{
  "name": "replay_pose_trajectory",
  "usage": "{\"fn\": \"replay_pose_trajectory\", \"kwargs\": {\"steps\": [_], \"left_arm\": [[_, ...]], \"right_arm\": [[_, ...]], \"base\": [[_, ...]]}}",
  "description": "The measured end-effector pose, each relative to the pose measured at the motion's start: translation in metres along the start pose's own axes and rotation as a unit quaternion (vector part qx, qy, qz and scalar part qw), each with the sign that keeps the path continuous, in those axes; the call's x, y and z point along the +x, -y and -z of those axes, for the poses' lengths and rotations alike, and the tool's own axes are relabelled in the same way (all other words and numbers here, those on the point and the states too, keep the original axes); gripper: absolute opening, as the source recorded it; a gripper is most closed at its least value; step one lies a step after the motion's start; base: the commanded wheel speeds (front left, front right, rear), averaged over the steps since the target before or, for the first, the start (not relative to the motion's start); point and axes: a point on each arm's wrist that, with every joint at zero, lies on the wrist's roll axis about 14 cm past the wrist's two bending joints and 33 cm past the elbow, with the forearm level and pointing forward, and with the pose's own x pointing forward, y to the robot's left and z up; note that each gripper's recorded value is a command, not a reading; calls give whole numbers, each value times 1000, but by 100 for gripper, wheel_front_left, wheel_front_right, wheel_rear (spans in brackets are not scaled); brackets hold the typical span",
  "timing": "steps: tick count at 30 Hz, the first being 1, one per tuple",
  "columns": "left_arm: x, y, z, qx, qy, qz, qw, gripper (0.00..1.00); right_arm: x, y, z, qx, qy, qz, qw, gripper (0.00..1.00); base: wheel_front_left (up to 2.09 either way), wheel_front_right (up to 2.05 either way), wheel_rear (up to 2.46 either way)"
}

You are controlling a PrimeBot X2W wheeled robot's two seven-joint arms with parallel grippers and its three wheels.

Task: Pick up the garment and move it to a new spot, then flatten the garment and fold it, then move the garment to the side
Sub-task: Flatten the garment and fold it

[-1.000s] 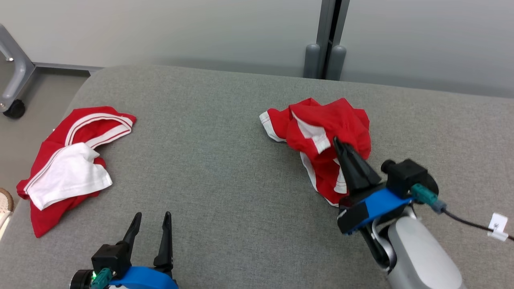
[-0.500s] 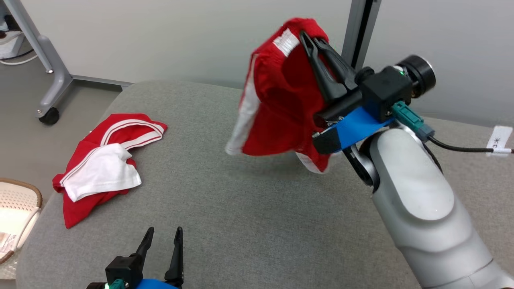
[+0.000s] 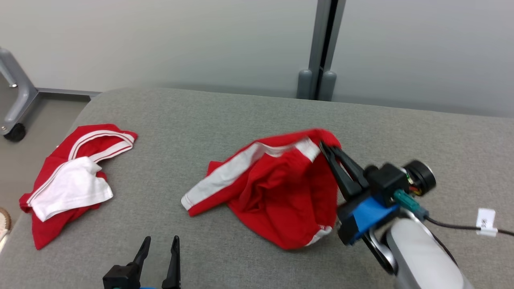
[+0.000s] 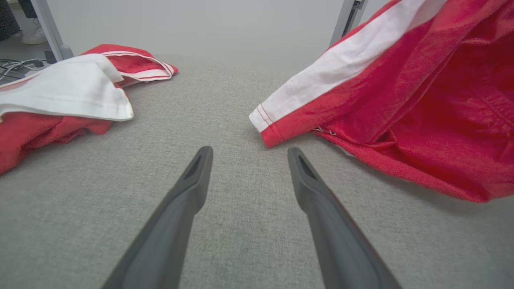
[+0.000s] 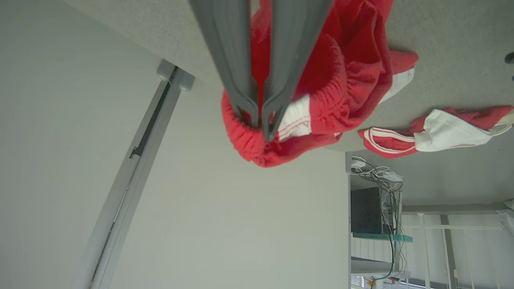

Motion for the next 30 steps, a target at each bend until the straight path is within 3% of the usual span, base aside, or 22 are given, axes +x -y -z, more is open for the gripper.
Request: {"fn": "replay_pose_trajectory", "kwargs": {"steps": [4,9,10,11,20,26,30], "left_arm": [[9,13,-3,5,2,22,1000,100],[17,20,-7,10,5,37,999,100],[19,21,-7,11,5,39,999,100],[20,22,-7,12,5,42,999,100],[38,52,-9,12,2,87,996,100],[55,86,-7,-20,-9,132,991,100],[67,92,-2,-30,-21,139,990,100]], "right_arm": [[-64,26,68,-3,-109,42,993,0],[-114,54,98,12,-164,108,980,0],[-123,60,102,16,-171,124,977,41],[-130,65,105,20,-177,138,974,100],[-154,91,101,23,-172,222,959,100],[-165,89,102,26,-174,238,955,100],[-172,94,103,28,-176,250,952,100]], "base": [[0,0,0],[0,0,0],[0,0,0],[0,0,0],[0,0,0],[0,0,0],[0,0,0]]}}
